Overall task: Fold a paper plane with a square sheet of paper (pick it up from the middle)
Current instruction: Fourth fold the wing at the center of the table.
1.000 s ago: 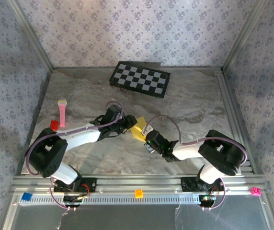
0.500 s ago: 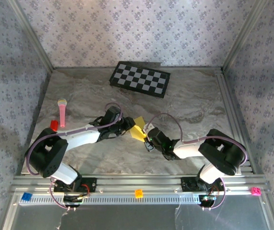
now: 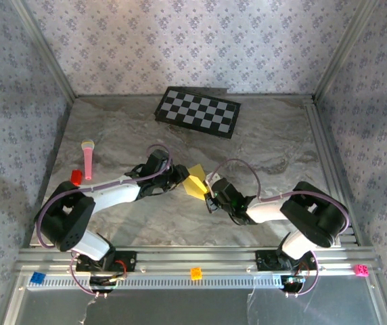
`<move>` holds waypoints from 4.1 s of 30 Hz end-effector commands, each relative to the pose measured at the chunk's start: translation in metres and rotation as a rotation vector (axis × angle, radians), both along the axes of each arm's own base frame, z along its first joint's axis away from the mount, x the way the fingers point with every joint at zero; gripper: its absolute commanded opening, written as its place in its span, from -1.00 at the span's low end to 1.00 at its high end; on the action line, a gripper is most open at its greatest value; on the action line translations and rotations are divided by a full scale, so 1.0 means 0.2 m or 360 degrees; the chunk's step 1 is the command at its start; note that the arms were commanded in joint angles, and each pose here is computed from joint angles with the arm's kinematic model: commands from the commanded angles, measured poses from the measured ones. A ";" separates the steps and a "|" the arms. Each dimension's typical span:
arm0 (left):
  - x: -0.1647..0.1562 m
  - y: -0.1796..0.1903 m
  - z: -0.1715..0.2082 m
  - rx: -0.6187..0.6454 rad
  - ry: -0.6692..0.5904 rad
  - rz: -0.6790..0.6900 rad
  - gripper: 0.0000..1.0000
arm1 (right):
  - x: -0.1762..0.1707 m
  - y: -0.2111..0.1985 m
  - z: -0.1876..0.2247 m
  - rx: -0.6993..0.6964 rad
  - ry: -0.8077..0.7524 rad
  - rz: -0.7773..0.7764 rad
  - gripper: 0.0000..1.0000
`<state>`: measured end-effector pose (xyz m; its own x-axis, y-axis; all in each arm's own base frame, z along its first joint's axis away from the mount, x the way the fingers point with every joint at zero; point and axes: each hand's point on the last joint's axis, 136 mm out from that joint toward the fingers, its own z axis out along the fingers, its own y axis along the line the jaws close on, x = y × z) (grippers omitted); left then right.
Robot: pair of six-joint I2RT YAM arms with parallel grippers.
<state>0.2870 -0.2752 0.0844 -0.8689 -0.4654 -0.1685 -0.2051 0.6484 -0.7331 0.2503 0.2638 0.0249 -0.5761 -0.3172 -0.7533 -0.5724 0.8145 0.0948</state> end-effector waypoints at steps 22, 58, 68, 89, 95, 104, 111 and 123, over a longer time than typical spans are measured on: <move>0.01 -0.02 -0.01 -0.0026 0.0010 -0.0030 -0.38 | -0.02 -0.01 -0.04 0.0141 0.0179 -0.0062 -0.88; 0.03 -0.13 -0.07 -0.0088 0.0060 -0.0150 -0.74 | -0.01 0.05 -0.04 0.0519 0.0671 -0.0102 -0.90; 0.03 -0.14 -0.12 -0.0072 0.0085 -0.0151 -0.75 | 0.00 0.03 -0.05 0.0559 0.0740 -0.0152 -0.91; -0.02 -0.08 -0.31 0.0041 0.0212 -0.0120 -0.82 | 0.01 0.03 -0.06 0.0662 0.0953 -0.0198 -0.89; -0.02 -0.07 -0.30 0.0054 0.0210 -0.0116 -0.81 | 0.00 0.02 -0.07 0.0637 0.0939 -0.0201 -0.87; -0.04 -0.05 -0.33 0.0073 0.0224 -0.0095 -0.83 | -0.01 0.01 -0.03 0.0657 0.0926 -0.0199 -0.85; -0.02 -0.09 -0.26 0.0015 0.0153 -0.0129 -0.83 | -0.02 0.01 -0.06 0.0658 0.0963 -0.0213 -0.89; 0.01 -0.27 -0.06 -0.0122 -0.0079 -0.0330 -0.79 | -0.01 -0.01 -0.07 0.0675 0.0986 -0.0238 -0.91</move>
